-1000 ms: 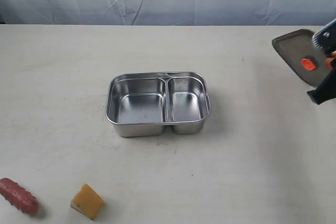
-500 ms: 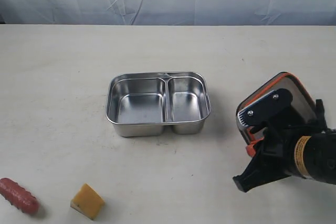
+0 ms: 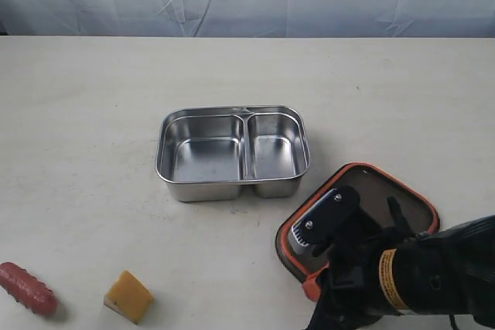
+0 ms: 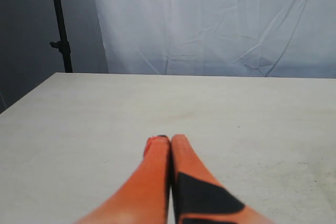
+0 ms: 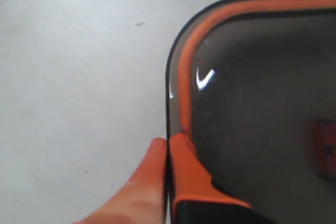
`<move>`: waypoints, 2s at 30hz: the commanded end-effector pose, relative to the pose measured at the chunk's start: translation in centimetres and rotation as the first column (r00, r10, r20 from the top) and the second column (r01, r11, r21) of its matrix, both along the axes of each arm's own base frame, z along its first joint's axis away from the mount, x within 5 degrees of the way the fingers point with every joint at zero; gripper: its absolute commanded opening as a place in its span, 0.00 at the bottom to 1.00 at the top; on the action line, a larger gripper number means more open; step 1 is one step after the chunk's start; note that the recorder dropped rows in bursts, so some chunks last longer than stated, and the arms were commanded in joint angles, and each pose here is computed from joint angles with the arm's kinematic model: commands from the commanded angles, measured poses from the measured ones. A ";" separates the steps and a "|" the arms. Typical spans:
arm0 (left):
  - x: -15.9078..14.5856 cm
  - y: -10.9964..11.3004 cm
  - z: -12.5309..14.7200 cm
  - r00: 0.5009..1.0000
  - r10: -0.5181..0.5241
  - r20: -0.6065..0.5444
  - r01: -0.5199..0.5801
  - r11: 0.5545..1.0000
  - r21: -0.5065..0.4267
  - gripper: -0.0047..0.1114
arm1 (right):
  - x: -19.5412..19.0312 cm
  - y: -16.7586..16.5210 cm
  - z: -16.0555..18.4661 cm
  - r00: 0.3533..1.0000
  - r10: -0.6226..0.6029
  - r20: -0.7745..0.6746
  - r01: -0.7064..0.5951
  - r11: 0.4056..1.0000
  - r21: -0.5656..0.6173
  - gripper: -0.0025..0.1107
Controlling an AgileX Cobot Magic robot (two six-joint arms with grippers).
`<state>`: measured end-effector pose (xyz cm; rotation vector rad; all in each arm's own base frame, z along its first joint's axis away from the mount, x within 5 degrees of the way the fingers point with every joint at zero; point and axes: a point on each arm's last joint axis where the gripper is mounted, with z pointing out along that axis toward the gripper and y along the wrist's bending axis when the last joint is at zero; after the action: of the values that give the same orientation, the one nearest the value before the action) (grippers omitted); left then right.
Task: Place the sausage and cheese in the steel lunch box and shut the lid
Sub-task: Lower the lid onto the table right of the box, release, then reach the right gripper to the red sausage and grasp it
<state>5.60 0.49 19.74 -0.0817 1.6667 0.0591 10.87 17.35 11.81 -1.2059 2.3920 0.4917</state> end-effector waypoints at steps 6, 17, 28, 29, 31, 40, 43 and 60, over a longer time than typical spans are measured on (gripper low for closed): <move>0.0 0.0 -0.1 1.000 0.001 0.004 -0.001 1.000 -0.005 0.04 | -0.3 0.3 0.0 0.992 -0.086 -0.092 0.091 0.994 0.054 0.49; 0.0 0.0 -0.1 1.000 0.001 0.004 -0.001 1.000 -0.005 0.04 | 1.1 3.7 4.0 0.996 -0.058 -0.064 0.073 0.958 0.276 0.55; 0.0 0.0 -0.1 1.000 0.001 0.004 -0.001 1.000 -0.005 0.04 | 1.8 9.2 8.6 0.982 0.167 0.092 -0.190 0.906 0.379 0.55; 0.0 0.0 -0.1 1.000 0.001 0.004 -0.001 1.000 -0.005 0.04 | 1.7 9.9 8.6 0.976 0.192 0.102 -0.217 0.903 0.371 0.55; 0.0 0.0 -0.1 1.000 0.001 0.004 -0.001 1.000 -0.005 0.04 | 1.7 11.3 8.6 0.965 0.235 0.115 -0.261 0.897 0.357 0.55; 0.0 0.0 -0.1 1.000 0.001 0.004 -0.001 1.000 -0.005 0.04 | 3.4 18.1 6.6 0.932 0.347 0.103 -0.361 0.884 0.296 0.55; 0.0 0.0 -0.1 1.000 0.001 0.004 -0.001 1.000 -0.005 0.04 | 4.2 20.2 6.7 0.932 0.349 0.101 -0.363 0.872 0.329 0.55; 0.0 0.0 -0.1 1.000 0.001 0.004 -0.001 1.000 -0.005 0.04 | 0.4 27.7 2.5 0.836 0.547 0.042 -0.522 0.769 0.370 0.55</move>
<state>5.60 0.49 19.74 -0.0831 1.6667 0.0578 12.07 44.38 15.42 -1.6550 1.8603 1.1337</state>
